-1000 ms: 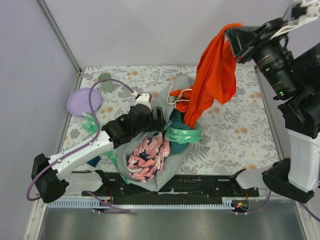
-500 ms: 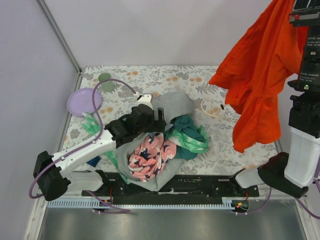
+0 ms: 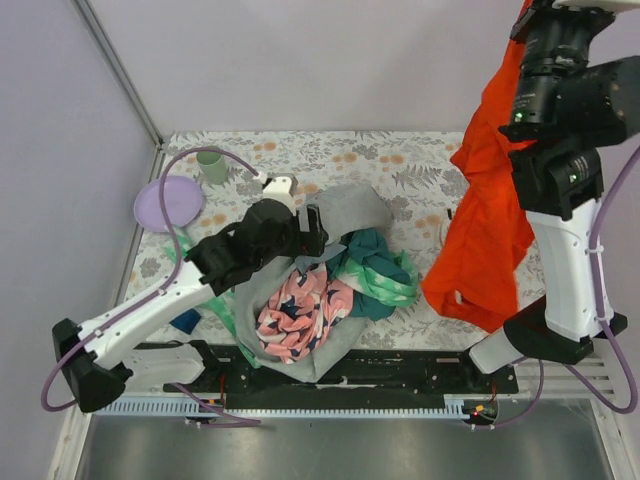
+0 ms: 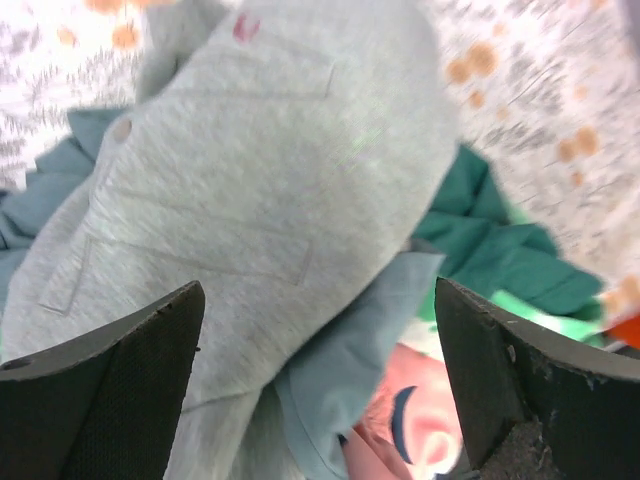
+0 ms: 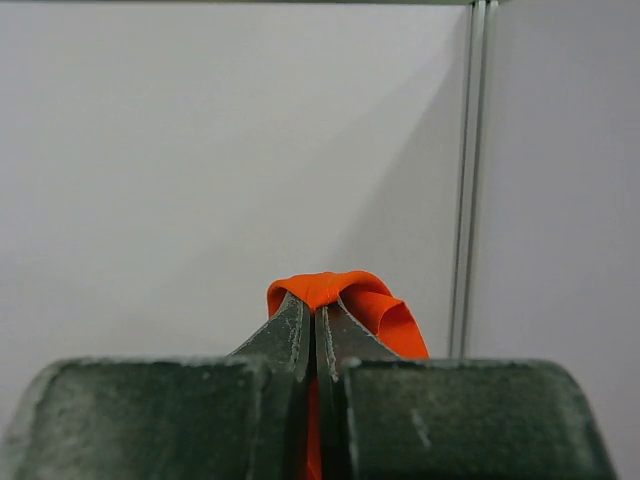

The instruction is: Pick out a specific cloth from the pile

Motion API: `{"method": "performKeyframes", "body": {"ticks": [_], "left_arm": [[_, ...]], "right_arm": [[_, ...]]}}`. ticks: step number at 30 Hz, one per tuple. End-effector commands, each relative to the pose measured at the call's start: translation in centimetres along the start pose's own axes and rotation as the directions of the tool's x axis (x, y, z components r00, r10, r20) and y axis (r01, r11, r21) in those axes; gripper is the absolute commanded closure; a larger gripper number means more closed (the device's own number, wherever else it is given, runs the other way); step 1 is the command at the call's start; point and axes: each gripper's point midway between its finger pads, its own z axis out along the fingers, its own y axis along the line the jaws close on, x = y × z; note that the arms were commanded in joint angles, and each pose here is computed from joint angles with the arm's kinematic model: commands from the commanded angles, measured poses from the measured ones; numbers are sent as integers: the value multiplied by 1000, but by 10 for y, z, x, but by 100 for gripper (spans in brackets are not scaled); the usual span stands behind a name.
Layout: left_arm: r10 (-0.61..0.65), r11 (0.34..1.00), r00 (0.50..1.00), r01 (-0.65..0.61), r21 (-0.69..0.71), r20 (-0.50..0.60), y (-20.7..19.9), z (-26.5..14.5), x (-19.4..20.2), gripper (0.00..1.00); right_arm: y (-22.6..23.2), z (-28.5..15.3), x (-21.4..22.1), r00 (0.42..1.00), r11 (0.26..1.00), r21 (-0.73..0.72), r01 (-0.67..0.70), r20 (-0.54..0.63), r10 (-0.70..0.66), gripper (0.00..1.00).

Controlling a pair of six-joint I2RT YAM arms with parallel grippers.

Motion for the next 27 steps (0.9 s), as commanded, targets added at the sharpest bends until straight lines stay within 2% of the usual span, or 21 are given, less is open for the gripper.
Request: {"method": "performKeyframes", "body": {"ticks": [1,5,11,14,18,21,23,25,27], "left_arm": [[-17,995,983,-1,95,184,-16,-52,-64,1],[-45,996,968,26,81,248,-4,-70,-71,1],[-68,998,955,69,7,290,20,-76,-67,1],[-68,997,954,73,-4,293,23,-78,-67,1],[-68,997,956,77,-19,285,26,-77,-64,1],[-73,995,956,89,-41,284,31,-74,-61,1],[-87,993,954,107,-56,288,34,-72,-59,0],[-90,992,955,111,-61,284,35,-69,-57,0],[-88,992,956,110,-64,281,35,-68,-56,0]], "right_arm": [[-19,8,32,988,986,91,140,-72,-134,100],[-29,18,57,987,984,102,144,-89,-135,100],[-44,29,80,987,987,101,125,-114,-113,100],[-39,28,116,979,991,68,119,-175,-106,100],[-46,12,192,950,994,69,90,-307,-64,100],[-67,-17,276,895,992,105,68,-446,-14,100],[-80,-46,333,848,984,177,-19,-519,109,100],[-100,-91,398,758,952,296,-78,-602,250,100],[-96,-130,448,665,937,314,-156,-667,334,100]]}}
